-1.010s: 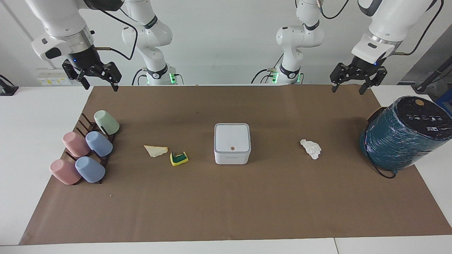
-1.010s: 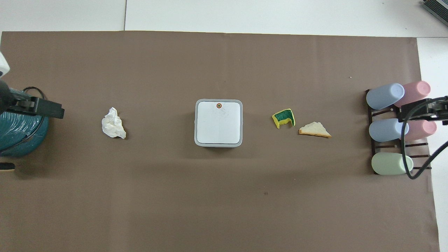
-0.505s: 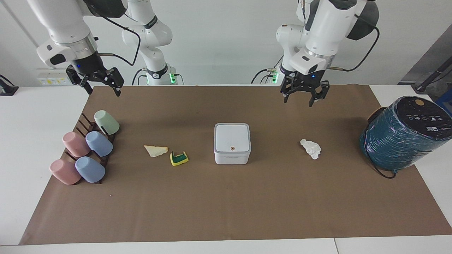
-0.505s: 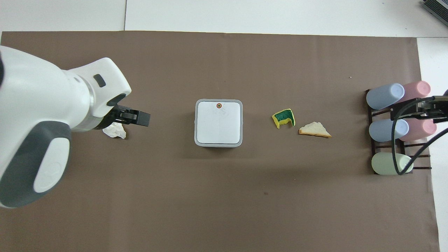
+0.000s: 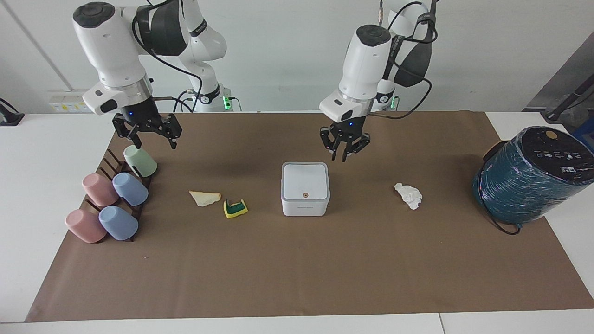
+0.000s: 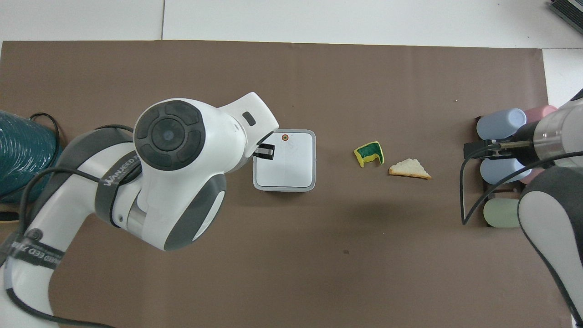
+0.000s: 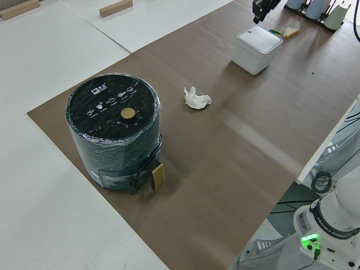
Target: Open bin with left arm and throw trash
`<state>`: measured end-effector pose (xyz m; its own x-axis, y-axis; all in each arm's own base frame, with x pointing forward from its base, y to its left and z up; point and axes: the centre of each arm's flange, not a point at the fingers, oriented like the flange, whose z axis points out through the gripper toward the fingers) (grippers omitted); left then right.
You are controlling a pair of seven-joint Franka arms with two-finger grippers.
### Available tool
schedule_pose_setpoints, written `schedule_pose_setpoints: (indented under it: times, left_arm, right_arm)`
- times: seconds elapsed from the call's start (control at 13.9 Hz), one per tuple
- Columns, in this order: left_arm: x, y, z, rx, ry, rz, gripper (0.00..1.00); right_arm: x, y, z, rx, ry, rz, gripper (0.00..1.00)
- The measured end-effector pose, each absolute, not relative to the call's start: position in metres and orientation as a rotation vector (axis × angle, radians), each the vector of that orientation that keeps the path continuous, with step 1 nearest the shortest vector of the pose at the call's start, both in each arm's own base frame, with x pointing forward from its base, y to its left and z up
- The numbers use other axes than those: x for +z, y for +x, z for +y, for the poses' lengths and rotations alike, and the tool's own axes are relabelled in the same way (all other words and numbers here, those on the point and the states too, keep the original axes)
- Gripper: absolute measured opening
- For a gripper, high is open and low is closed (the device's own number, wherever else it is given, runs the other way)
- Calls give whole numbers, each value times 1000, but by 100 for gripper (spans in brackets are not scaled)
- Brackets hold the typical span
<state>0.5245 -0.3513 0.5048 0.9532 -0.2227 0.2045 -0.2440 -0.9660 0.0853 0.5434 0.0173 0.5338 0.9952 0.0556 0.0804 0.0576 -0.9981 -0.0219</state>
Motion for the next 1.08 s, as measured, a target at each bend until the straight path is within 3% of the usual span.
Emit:
schedule_pose_setpoints:
  times: [0.07, 0.14, 0.5, 0.72, 1.08]
  left_arm:
    - [498, 528, -357, 316, 2985, -361, 2]
    - [494, 531, -359, 340, 2975, -359, 1]
    - [446, 533, -403, 336, 2977, -391, 1]
    - [419, 544, -418, 351, 3003, -410, 1]
    - [415, 554, -428, 390, 3013, -433, 1]
  right_arm:
    - [521, 545, 19, -120, -3083, -176, 100]
    - [507, 548, 19, -135, -3063, -273, 100]
    - [399, 568, 19, -141, -2956, -942, 100]
    - [343, 578, 19, -144, -2901, -1122, 100]
    - [295, 550, 20, -107, -2855, -1223, 100]
